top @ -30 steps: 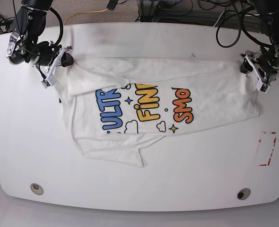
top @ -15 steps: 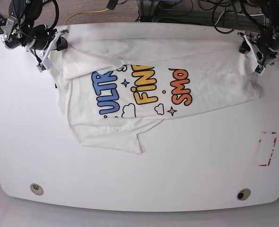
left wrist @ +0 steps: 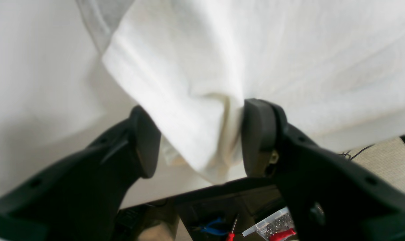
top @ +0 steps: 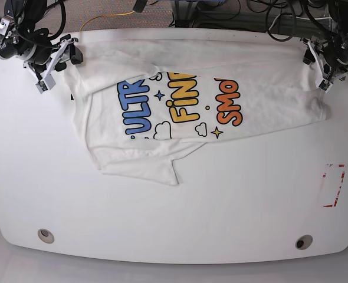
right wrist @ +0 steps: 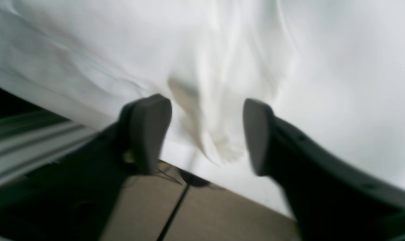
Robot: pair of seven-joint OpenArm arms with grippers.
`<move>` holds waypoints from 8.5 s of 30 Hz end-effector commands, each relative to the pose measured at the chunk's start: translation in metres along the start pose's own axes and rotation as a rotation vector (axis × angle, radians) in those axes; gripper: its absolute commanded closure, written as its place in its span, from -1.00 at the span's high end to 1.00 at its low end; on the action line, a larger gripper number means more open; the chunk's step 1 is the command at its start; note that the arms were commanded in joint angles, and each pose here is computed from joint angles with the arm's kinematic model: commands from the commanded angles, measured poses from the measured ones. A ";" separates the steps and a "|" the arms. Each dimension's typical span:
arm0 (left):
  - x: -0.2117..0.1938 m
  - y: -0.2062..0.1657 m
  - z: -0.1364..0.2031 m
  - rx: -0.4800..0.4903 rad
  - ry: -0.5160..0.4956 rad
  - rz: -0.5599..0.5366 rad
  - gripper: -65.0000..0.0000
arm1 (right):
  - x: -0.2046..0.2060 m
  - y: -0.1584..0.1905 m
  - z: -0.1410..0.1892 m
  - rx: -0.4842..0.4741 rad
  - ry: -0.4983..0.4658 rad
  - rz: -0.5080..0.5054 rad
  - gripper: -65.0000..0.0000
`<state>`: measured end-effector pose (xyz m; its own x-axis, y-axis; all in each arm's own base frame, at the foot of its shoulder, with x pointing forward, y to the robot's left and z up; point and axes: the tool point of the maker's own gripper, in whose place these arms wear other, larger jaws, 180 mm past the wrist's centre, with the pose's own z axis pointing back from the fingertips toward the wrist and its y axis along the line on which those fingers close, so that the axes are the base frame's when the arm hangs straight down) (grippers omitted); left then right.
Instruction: Fold the T-shirt properly
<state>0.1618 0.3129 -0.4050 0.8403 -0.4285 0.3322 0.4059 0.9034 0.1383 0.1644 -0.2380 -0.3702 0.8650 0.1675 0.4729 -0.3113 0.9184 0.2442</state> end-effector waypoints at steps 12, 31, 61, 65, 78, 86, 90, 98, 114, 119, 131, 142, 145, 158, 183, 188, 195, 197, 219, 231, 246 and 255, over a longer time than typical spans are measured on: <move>0.006 0.004 0.005 0.015 -0.016 -0.016 0.06 | 0.045 0.001 -0.016 0.054 -0.135 -0.039 0.26; 0.008 0.007 0.004 0.021 -0.019 -0.014 0.06 | 0.058 0.032 -0.053 0.188 -0.137 -0.071 -0.51; 0.002 0.005 0.003 0.016 0.009 -0.014 0.06 | 0.132 0.050 0.001 0.177 -0.356 0.149 -0.98; 0.002 0.005 0.003 0.017 0.014 -0.014 0.06 | 0.128 0.044 -0.001 0.167 -0.336 0.139 -0.98; 0.001 0.006 0.002 0.015 0.017 -0.009 0.06 | 0.098 0.016 -0.018 0.134 -0.226 0.056 -0.98; -0.012 0.005 -0.005 -0.002 0.049 0.019 0.06 | 0.029 -0.030 -0.045 0.058 0.010 -0.090 -0.98; -0.012 0.005 -0.005 -0.002 0.048 0.019 0.06 | 0.015 -0.033 -0.042 0.046 0.045 -0.093 -0.98; -0.012 0.005 -0.005 -0.002 0.048 0.019 0.06 | 0.020 -0.040 -0.033 0.013 0.025 -0.084 -0.82; -0.001 0.010 -0.004 0.011 0.025 0.017 0.06 | 0.034 -0.044 0.020 -0.138 -0.075 0.003 0.37; -0.001 0.010 -0.004 0.010 0.022 0.018 0.06 | 0.011 -0.024 0.005 -0.089 -0.053 -0.055 0.27; 0.032 0.008 0.008 0.011 -0.114 0.068 0.15 | 0.063 -0.024 -0.008 -0.071 -0.181 -0.062 0.28; 0.088 0.048 0.049 0.097 -0.273 0.140 0.29 | 0.157 -0.062 -0.041 -0.117 -0.186 0.014 0.28; 0.101 0.062 0.065 0.132 -0.322 0.160 0.29 | 0.179 -0.069 -0.054 -0.126 -0.181 0.024 0.27; 0.110 0.103 0.102 0.262 -0.409 0.234 0.29 | 0.238 -0.078 -0.107 -0.046 -0.251 -0.002 0.27; 0.100 0.161 0.054 0.274 -0.293 0.499 0.46 | 0.215 -0.042 -0.155 0.058 -0.200 -0.017 -0.73; 0.125 0.144 0.022 0.158 -0.268 0.454 0.45 | 0.215 -0.042 -0.155 0.059 -0.202 -0.019 -0.73; 0.158 0.113 -0.002 0.087 -0.326 0.394 0.47 | 0.215 -0.043 -0.155 0.059 -0.200 -0.020 -0.73; 0.157 0.105 -0.012 0.056 -0.305 0.391 0.47 | 0.215 -0.043 -0.155 0.059 -0.198 -0.020 -0.73; 0.126 0.075 -0.050 -0.003 -0.154 0.342 0.01 | 0.200 -0.045 -0.158 0.055 -0.176 -0.032 -0.75; 0.172 0.065 -0.013 0.089 -0.395 0.256 -0.81 | 0.218 -0.052 -0.124 -0.015 -0.240 0.038 -1.00; 0.178 0.052 0.033 0.196 -0.475 0.148 -0.79 | 0.210 -0.066 -0.011 -0.327 -0.208 0.197 -1.00; 0.181 0.052 0.040 0.211 -0.491 0.136 -0.41 | 0.183 -0.029 0.001 -0.228 -0.214 0.259 -1.00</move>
<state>0.3108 0.2832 -0.3236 0.6539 -0.2753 0.7047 0.1877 0.9614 0.2014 0.3288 -0.2327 -0.3077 0.6991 0.3331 0.6327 -0.3831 0.9216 -0.0619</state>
